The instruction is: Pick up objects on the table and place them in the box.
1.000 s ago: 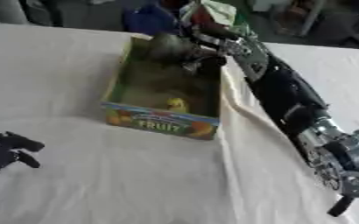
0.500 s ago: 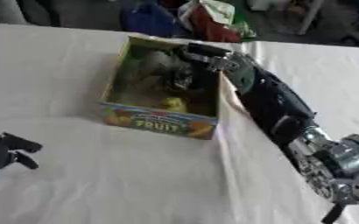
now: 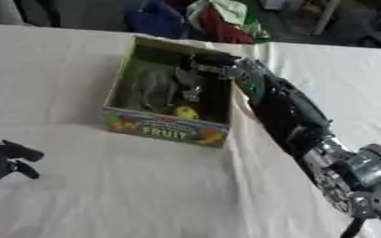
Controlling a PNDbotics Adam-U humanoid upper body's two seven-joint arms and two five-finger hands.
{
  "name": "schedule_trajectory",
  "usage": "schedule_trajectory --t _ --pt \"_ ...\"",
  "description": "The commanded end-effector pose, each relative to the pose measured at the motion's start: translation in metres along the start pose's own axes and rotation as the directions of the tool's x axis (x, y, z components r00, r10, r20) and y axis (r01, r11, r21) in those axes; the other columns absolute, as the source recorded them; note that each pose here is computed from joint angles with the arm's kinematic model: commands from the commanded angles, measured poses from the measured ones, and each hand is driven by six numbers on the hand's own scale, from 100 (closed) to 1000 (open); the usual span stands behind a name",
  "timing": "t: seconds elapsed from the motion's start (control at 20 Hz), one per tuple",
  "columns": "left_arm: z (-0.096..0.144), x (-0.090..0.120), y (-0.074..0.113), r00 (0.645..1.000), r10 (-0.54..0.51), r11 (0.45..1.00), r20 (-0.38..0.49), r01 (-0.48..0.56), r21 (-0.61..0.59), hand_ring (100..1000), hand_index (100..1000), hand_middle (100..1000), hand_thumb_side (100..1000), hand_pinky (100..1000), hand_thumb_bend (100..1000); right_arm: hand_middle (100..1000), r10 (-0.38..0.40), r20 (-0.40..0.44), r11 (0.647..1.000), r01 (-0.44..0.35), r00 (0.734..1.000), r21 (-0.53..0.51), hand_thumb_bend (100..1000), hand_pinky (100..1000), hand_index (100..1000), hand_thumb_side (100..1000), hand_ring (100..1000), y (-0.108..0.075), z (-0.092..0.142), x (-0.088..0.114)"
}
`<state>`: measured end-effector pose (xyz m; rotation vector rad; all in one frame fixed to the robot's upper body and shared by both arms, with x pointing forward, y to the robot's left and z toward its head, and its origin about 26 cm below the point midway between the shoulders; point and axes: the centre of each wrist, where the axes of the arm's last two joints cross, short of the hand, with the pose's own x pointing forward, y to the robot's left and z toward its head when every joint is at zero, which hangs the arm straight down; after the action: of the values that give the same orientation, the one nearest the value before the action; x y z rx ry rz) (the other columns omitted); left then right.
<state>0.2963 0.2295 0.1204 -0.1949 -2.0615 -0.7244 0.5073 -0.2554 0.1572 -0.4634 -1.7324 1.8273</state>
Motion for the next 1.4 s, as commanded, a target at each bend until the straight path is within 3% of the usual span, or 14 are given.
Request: schedule_trajectory --t 0.05,0.35,0.6,0.8,1.05,1.4 --pt "-0.004 0.006 0.002 1.0 -0.012 1.0 0.026 0.012 -0.003 700 677 565 804 535 100 760 0.077 0.082 0.99 -0.085 0.994 0.109 427 811 887 934 873 -0.008 0.003 -0.001" --pt "-0.003 0.006 0.002 1.0 -0.013 1.0 0.023 0.013 -0.002 700 678 565 805 535 100 813 0.128 0.071 0.984 -0.136 0.989 0.118 546 834 951 976 897 -0.018 0.006 -0.002" --pt "-0.003 0.006 0.003 1.0 -0.016 1.0 0.02 0.016 0.002 700 677 565 805 535 100 833 0.169 0.068 0.983 -0.173 0.983 0.06 543 840 959 954 904 -0.036 0.011 -0.002" --pt "-0.002 0.006 0.004 1.0 -0.021 1.0 0.018 0.021 0.006 701 677 566 805 535 100 843 0.183 0.09 0.983 -0.18 0.979 -0.037 472 831 953 884 895 -0.059 0.017 0.0" --pt "0.0 0.006 0.008 0.999 -0.032 0.999 0.013 0.032 0.021 701 677 566 803 536 100 832 0.177 0.155 0.974 -0.15 0.972 -0.172 426 808 938 735 875 -0.095 0.032 0.006" --pt "0.005 0.005 0.013 0.999 -0.05 0.997 -0.004 0.05 0.058 701 677 567 803 535 100 792 0.162 0.285 0.924 -0.044 0.945 -0.38 387 757 914 504 833 -0.137 0.078 0.013"
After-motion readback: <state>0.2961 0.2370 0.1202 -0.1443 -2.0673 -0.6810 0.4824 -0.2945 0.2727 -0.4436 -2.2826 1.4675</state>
